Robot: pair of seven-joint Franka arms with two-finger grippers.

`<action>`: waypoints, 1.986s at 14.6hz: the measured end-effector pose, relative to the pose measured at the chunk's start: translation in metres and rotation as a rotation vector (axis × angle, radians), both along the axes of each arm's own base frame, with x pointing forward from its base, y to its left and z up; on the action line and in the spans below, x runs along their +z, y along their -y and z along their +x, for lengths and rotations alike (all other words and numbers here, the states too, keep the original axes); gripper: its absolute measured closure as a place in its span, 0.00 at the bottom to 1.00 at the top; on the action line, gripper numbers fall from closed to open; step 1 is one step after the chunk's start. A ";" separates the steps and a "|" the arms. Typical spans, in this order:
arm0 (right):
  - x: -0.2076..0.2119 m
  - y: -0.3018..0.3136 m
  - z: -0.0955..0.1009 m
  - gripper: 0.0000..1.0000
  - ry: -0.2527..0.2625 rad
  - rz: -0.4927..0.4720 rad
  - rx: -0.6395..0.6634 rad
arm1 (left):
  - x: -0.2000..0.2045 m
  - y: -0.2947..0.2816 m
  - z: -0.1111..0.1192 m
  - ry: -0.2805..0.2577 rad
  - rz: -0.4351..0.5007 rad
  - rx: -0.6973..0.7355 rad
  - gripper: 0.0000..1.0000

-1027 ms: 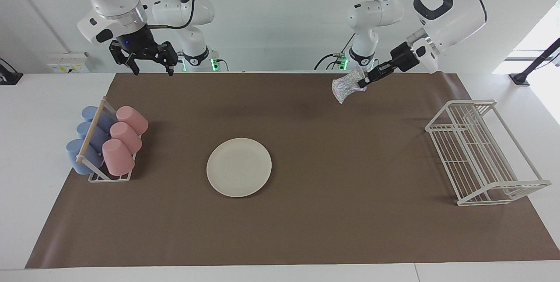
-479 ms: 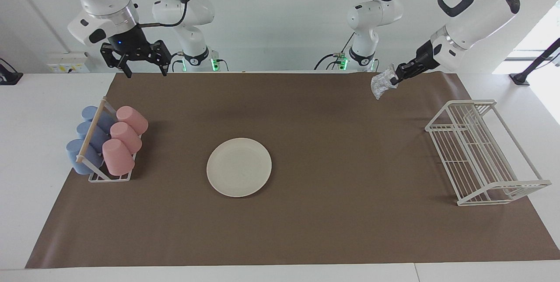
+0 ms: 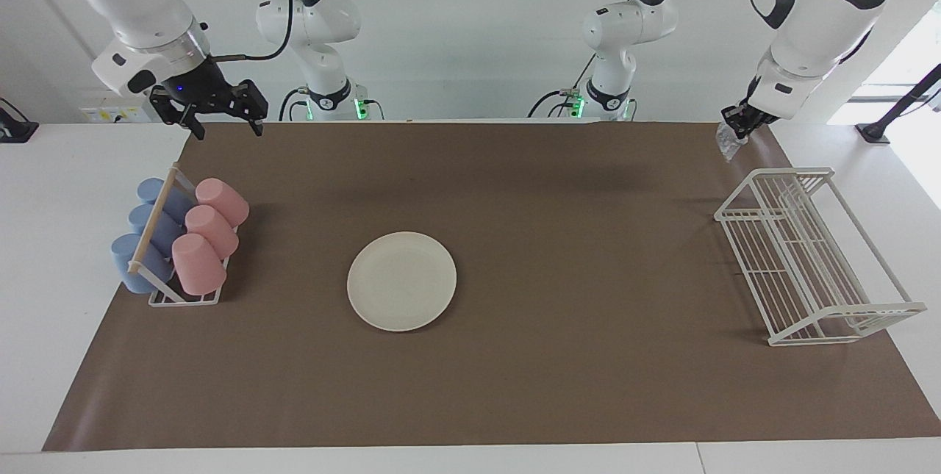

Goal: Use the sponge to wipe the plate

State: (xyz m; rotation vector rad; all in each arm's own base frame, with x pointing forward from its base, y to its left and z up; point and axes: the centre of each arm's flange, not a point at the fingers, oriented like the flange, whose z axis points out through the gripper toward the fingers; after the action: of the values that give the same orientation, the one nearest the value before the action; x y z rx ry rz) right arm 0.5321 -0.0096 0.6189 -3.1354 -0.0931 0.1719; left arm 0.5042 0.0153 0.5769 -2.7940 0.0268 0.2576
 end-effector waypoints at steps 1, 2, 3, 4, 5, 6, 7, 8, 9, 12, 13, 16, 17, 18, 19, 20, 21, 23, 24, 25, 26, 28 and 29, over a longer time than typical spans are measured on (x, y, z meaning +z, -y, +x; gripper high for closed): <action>0.001 0.000 0.001 0.00 0.006 0.000 0.000 | 0.004 -0.004 0.002 -0.009 0.073 -0.049 0.96; 0.002 0.000 0.002 0.00 0.022 0.000 0.000 | 0.007 -0.009 0.004 -0.017 0.140 -0.089 0.96; 0.004 0.000 0.004 0.00 0.041 -0.001 0.000 | 0.009 -0.012 0.008 -0.020 0.210 -0.126 0.96; 0.005 -0.001 0.006 0.00 0.057 -0.001 -0.003 | 0.009 -0.013 0.013 -0.021 0.277 -0.159 0.96; 0.006 -0.001 0.007 0.00 0.067 -0.002 -0.011 | 0.007 -0.013 0.020 -0.021 0.342 -0.192 0.96; 0.006 -0.002 0.008 0.00 0.073 -0.003 -0.020 | 0.001 -0.013 0.030 -0.021 0.408 -0.230 0.96; 0.006 -0.003 0.008 0.00 0.073 -0.003 -0.024 | -0.008 -0.012 0.041 -0.023 0.468 -0.273 0.96; 0.006 -0.004 0.008 0.00 0.073 -0.003 -0.024 | -0.021 -0.011 0.054 -0.029 0.515 -0.315 0.96; 0.006 -0.005 0.008 0.00 0.073 -0.003 -0.022 | -0.036 -0.012 0.066 -0.036 0.550 -0.354 0.96; 0.006 -0.005 0.008 0.00 0.075 -0.003 -0.025 | -0.079 -0.014 0.095 -0.039 0.617 -0.445 0.96; 0.006 -0.004 0.008 0.00 0.076 -0.003 -0.025 | -0.090 -0.013 0.101 -0.023 0.633 -0.445 0.96; 0.006 -0.006 0.009 0.00 0.076 -0.003 -0.023 | -0.122 0.004 0.112 0.058 0.673 -0.371 0.96; 0.006 -0.006 0.009 0.00 0.076 -0.003 -0.022 | -0.133 0.015 0.114 0.091 0.678 -0.340 0.96; 0.006 -0.006 0.009 0.00 0.076 -0.003 -0.022 | -0.141 0.023 0.116 0.124 0.682 -0.301 0.96; 0.006 -0.007 0.009 0.00 0.076 -0.003 -0.021 | -0.146 0.028 0.117 0.155 0.687 -0.255 0.96; 0.006 -0.007 0.009 0.00 0.076 -0.003 -0.021 | -0.151 0.031 0.119 0.189 0.692 -0.209 0.96; 0.006 -0.007 0.009 0.00 0.076 -0.003 -0.020 | -0.156 0.035 0.119 0.215 0.699 -0.165 0.96; 0.006 -0.008 0.009 0.00 0.077 -0.003 -0.019 | -0.163 0.040 0.119 0.255 0.707 -0.104 0.96; 0.006 -0.008 0.009 0.00 0.077 -0.003 -0.019 | -0.164 0.042 0.119 0.270 0.709 -0.085 0.96; 0.006 -0.008 0.009 0.00 0.078 -0.003 -0.019 | -0.165 0.042 0.119 0.282 0.710 -0.070 0.96; 0.006 -0.008 0.009 0.00 0.078 -0.003 -0.019 | -0.166 0.042 0.119 0.292 0.710 -0.057 0.96; 0.006 -0.008 0.009 0.00 0.078 -0.003 -0.019 | -0.166 0.042 0.120 0.310 0.711 -0.034 0.96; 0.006 -0.008 0.009 0.00 0.078 -0.003 -0.019 | -0.167 0.044 0.119 0.317 0.710 -0.028 0.96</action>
State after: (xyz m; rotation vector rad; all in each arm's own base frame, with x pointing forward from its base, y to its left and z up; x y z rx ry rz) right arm 0.5408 -0.0017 0.6249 -3.1450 -0.0632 0.0498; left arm 0.6236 -0.0284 0.4100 -2.0934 -0.0851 -0.1622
